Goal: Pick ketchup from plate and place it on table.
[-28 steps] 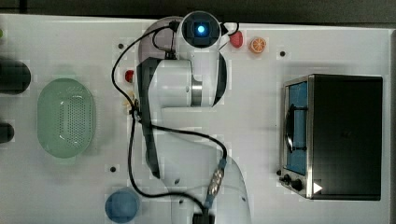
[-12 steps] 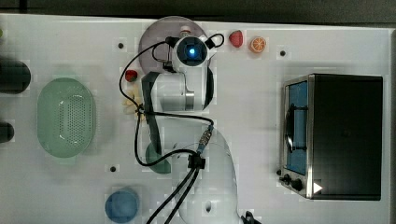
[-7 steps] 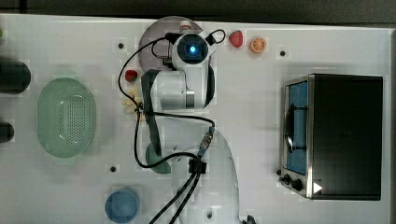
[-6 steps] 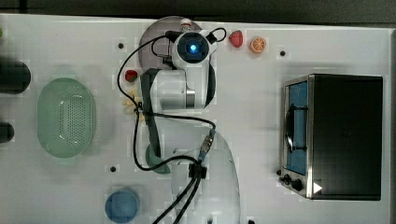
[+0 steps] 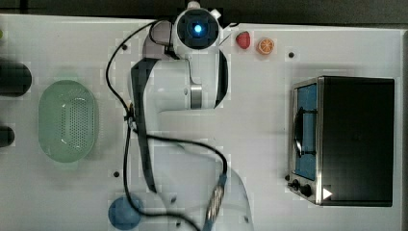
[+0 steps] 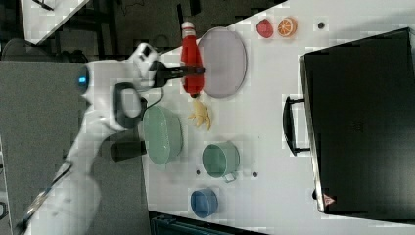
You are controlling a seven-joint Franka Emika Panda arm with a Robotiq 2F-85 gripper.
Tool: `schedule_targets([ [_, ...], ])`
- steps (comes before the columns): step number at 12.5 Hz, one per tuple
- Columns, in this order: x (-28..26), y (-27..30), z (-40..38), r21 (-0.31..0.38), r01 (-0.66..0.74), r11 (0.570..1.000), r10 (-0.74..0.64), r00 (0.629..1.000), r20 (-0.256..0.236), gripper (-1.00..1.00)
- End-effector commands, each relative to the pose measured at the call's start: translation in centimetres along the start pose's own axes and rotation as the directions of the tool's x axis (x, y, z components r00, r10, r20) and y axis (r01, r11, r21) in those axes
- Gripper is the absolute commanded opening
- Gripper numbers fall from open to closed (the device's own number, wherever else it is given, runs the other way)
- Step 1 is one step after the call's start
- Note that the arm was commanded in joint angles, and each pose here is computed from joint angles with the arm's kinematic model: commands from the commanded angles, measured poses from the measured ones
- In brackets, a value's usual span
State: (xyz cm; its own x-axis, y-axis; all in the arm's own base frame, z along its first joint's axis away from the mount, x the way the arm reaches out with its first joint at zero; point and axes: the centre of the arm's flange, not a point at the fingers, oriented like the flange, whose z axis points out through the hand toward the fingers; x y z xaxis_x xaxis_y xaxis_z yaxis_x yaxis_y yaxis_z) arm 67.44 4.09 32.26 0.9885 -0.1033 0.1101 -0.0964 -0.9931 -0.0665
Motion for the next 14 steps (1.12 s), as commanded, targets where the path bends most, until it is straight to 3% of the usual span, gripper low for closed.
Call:
schedule_targets([
  [1,-0.4,1.7,-7.6,-0.024,-0.148,0.989,0.148,0.989,0.003,0.27],
  [6,-5.6,4.9,-11.9,-0.079,-0.262,0.962,0.267,0.962,0.064,0.27],
  [11,-13.3,8.3,-8.3,-0.127,-0.304,0.944,0.321,0.936,0.145,0.26],
  [14,-16.0,9.1,-3.3,-0.120,-0.311,0.943,0.326,0.936,0.134,0.27],
])
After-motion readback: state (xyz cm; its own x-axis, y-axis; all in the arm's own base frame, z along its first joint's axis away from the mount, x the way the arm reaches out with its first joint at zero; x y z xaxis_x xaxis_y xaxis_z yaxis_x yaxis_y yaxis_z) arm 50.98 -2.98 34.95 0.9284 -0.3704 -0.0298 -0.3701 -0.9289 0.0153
